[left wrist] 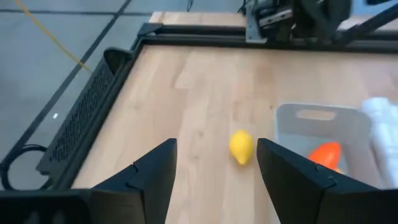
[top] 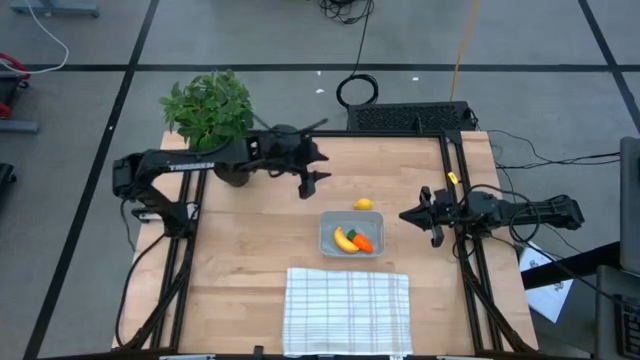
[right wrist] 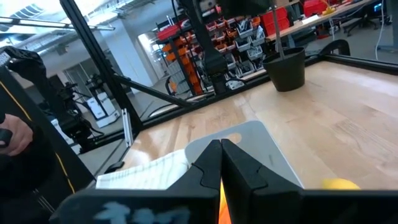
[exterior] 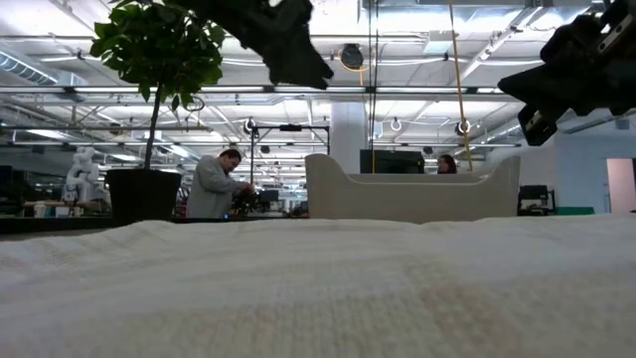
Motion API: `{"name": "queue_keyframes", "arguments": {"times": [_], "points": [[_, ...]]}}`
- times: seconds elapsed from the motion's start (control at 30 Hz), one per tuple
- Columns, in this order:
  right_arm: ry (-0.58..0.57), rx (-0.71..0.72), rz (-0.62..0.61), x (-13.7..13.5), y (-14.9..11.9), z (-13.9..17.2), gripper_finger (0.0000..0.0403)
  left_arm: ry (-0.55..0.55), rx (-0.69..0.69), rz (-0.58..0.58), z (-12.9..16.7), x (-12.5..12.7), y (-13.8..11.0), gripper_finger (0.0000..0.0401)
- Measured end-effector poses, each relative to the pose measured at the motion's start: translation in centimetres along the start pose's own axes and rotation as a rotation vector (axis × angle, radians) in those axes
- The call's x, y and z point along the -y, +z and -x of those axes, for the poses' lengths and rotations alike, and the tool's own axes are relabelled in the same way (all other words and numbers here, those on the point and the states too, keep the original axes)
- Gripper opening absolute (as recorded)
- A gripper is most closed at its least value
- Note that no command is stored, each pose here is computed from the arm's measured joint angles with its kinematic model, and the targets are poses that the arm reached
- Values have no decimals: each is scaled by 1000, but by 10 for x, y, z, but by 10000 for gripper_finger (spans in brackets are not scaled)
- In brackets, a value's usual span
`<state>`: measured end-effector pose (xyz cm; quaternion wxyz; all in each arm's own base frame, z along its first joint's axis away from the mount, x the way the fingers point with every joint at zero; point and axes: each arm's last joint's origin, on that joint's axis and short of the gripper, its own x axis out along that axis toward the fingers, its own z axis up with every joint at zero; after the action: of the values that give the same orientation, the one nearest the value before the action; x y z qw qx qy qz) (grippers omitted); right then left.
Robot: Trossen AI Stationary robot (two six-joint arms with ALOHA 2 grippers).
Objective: Pick and placing Produce into tupperware
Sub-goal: Put the yellow lemon into the gray bin
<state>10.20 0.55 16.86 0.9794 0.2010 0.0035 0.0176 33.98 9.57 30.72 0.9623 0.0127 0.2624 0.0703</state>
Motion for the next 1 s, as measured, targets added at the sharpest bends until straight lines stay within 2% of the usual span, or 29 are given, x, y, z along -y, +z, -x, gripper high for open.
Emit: {"name": "queue_keyframes", "arguments": {"times": [0.13, 0.33, 0.5, 0.7, 1.0], "points": [[-14, -33, 1, 1, -3, 0, 0, -12, -126, -11, -17, -11, 8, 228], [-14, -98, -35, 3, -8, -2, 0, -124, -197, 23, -56, -36, 24, 228], [-18, -113, -23, 3, -10, -3, 0, -146, -300, 5, -93, -50, 16, 228], [-27, -137, -12, 4, -12, -4, 0, -180, -364, -35, -117, -47, 0, 228], [-35, -154, 24, 5, -13, -5, 0, -229, -448, -92, -120, -36, -12, 228]]}}
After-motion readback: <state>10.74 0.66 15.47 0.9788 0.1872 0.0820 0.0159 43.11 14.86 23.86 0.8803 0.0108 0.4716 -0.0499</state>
